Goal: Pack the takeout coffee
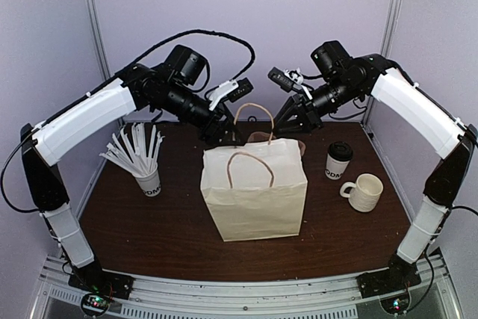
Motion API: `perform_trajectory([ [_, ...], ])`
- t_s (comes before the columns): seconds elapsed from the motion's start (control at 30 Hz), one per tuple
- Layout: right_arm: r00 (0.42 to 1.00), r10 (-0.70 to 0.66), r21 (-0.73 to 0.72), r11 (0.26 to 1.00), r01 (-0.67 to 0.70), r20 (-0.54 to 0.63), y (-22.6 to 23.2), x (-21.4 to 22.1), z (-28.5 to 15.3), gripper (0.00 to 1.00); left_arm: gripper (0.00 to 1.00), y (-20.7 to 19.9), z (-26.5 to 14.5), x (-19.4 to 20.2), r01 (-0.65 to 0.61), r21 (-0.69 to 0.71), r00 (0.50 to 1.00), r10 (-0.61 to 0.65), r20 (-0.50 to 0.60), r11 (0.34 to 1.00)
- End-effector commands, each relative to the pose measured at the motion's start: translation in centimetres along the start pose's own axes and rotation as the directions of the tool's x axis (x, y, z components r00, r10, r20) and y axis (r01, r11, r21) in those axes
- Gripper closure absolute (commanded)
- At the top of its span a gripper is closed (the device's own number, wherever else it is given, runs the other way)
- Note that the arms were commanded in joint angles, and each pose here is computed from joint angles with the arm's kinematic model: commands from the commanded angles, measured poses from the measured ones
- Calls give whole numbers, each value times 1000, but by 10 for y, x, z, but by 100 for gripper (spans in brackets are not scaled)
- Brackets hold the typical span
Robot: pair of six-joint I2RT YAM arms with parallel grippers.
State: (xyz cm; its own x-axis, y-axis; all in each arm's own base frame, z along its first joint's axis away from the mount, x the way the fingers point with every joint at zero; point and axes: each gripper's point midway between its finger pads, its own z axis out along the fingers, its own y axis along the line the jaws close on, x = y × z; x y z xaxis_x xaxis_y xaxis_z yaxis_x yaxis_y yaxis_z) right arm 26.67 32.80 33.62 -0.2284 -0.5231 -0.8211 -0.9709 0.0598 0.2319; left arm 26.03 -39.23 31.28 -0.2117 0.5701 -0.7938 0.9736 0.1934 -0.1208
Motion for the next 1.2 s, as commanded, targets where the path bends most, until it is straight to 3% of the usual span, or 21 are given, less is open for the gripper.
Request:
perform_trajectory([
  [0.0,1000,-8,2,1000,8,20,2,-6,-4,71,45,-14,-6,-24,-21,88,998,16,63,996],
  [0.13,1000,-15,11,1000,15,23,5,-10,-9,71,62,-14,-3,-12,-19,87,1000,17,16,996],
  [0.33,999,9,28,1000,-10,41,6,-19,-30,69,99,-18,-9,-6,-26,93,1000,27,-15,995],
  [0.47,973,132,-29,991,-129,190,-14,-40,-73,64,100,-23,-26,-3,-48,60,999,49,-21,997],
  [0.53,965,159,20,986,-167,208,-40,-37,-84,62,100,-27,-36,-1,-52,47,998,53,-21,998],
  [0.77,964,264,409,877,-252,30,-158,36,-63,61,100,-34,-58,19,-32,-4,996,31,-84,999],
  [0.97,913,395,542,791,-282,-102,-231,102,-33,67,100,-30,-65,36,-19,-62,992,12,-123,998],
  [1.17,864,475,579,756,-304,-167,-269,145,-5,67,100,-32,-69,39,2,-67,992,-11,-122,998],
])
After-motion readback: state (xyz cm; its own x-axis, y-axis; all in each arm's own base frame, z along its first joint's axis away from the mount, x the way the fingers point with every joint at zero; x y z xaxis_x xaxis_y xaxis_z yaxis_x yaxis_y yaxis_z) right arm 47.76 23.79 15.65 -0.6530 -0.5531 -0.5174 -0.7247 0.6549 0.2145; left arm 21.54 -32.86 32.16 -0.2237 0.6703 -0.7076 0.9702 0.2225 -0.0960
